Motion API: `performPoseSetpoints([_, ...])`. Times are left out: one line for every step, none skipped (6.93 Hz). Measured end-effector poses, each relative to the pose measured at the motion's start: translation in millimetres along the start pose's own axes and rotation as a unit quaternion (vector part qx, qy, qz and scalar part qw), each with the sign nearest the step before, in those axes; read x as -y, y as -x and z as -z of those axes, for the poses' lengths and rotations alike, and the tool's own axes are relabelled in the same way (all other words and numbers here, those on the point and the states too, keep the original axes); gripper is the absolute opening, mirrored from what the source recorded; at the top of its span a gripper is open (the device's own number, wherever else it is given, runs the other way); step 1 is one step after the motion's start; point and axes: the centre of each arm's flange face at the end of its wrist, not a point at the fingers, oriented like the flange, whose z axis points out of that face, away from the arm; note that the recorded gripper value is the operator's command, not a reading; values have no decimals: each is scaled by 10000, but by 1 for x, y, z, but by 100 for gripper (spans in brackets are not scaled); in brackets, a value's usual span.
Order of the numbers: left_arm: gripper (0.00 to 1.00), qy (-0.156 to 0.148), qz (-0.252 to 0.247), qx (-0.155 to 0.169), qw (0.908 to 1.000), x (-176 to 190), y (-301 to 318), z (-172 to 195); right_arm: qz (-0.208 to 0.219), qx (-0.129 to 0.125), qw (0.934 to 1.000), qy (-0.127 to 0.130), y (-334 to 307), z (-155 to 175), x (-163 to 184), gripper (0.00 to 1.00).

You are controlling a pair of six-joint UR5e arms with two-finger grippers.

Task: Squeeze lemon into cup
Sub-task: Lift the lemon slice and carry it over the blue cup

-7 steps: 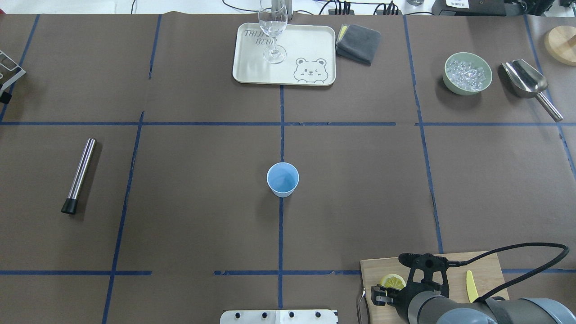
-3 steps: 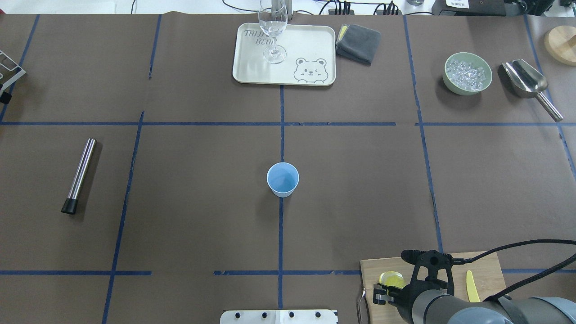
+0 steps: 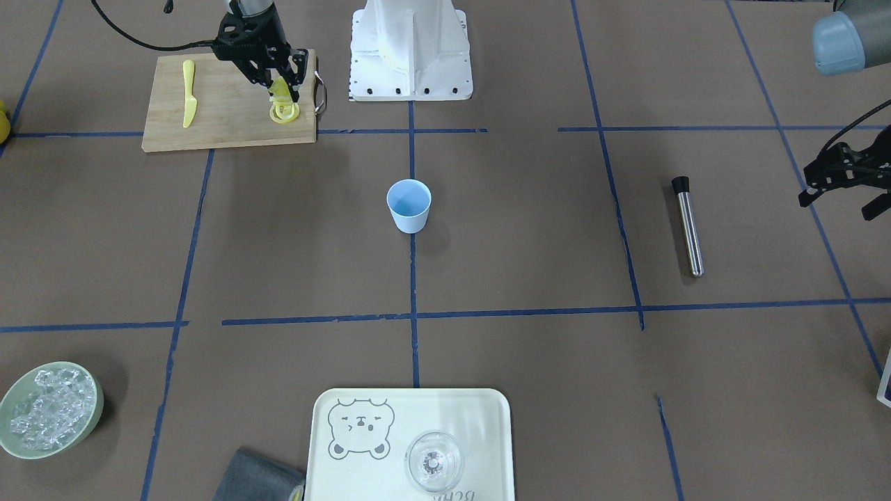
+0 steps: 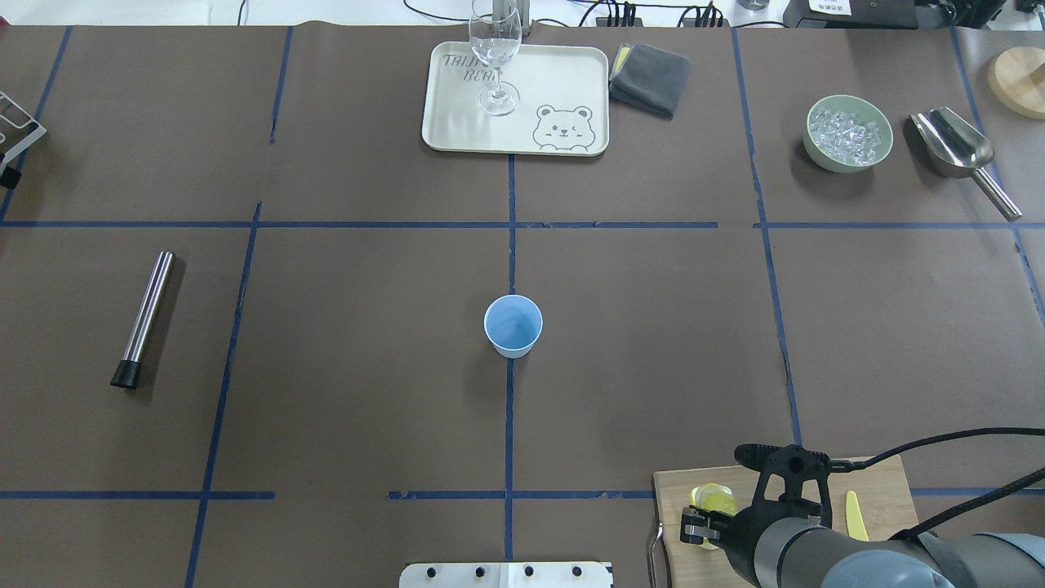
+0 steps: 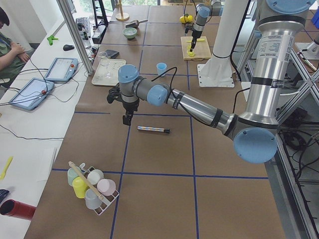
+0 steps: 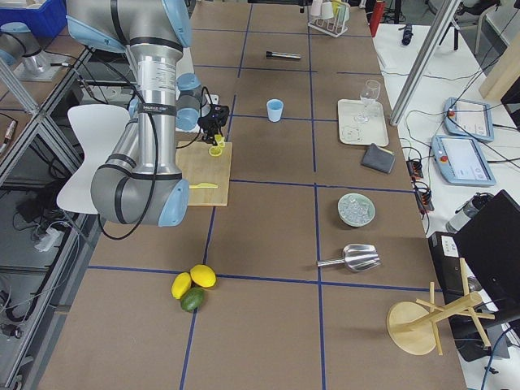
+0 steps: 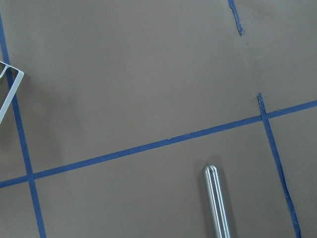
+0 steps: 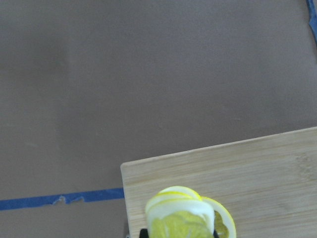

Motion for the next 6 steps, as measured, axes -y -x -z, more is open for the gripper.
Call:
performPoseSetpoints([100, -2, 2, 0, 10000, 0, 0, 0, -84, 78, 9999, -34, 3, 9, 10, 25])
performPoseSetpoints([100, -1, 5, 0, 10000, 0, 0, 0, -234, 195, 9995, -26, 7, 22, 26, 25])
performPoseSetpoints([100, 0, 5, 0, 10000, -1, 0, 0, -394, 319, 9987, 25, 14, 33, 43, 25])
performPoseSetpoints([100, -1, 3, 0, 10000, -1, 0, 0, -507, 481, 9975, 75, 28, 41, 53, 25])
performPoseSetpoints([100, 1, 4, 0, 10000, -1, 0, 0, -599, 676, 9959, 59, 48, 45, 63, 25])
performPoseSetpoints([100, 6, 9, 2, 10000, -1, 1, 0, -703, 889, 9936, -25, 76, 47, 75, 24])
